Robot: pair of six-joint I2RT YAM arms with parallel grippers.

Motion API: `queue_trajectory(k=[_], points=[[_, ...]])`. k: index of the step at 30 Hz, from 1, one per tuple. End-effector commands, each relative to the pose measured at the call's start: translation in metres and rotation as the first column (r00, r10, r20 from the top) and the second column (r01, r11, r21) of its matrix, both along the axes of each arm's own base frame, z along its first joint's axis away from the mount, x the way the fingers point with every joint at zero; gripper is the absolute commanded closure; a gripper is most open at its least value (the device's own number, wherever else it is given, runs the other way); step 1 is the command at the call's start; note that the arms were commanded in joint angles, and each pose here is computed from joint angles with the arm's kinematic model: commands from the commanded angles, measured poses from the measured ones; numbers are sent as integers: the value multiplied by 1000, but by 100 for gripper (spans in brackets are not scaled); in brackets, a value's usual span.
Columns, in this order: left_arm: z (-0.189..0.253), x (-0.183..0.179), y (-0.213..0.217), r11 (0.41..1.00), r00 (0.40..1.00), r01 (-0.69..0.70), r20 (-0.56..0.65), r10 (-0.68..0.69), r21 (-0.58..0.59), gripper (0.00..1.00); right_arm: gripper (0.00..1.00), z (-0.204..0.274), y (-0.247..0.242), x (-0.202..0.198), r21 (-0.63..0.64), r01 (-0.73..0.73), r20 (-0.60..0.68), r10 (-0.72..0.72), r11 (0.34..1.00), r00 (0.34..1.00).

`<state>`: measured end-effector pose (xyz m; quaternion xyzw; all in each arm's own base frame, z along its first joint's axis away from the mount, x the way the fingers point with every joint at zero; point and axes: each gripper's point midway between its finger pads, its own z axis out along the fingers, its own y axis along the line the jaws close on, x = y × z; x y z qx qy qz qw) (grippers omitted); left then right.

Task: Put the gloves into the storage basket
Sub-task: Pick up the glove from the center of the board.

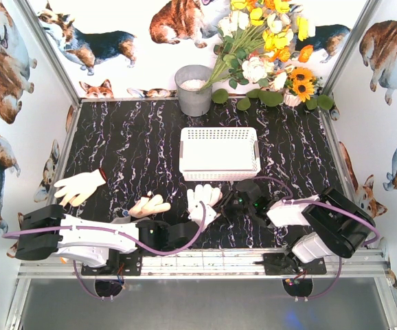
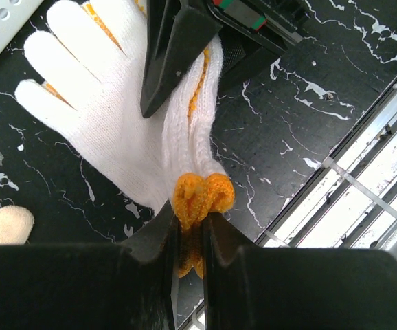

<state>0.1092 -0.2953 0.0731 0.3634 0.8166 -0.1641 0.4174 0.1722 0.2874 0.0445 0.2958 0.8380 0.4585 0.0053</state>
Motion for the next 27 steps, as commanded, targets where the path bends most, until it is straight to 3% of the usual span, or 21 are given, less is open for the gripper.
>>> queue_trajectory(k=[1, 8, 14, 27], points=[[23, 3, -6, 1000, 1000, 5, 18, -5, -28, 100, 78, 18, 8, 6, 52, -22, 77, 18, 998, 997], [42, 11, 13, 998, 998, 22, 50, -25, 62, 100, 93, 55, 15, 16, 122, -23, 160, 3, 992, 987], [90, 32, 10, 999, 999, 30, 37, -31, 37, 100, 100, 110, 10, 30, 89, 11, 283, -36, 996, 958], [172, 123, -23, 999, 968, 16, 248, -28, 50, 100, 100, 208, -53, 79, -72, 266, 619, -166, 961, 768]])
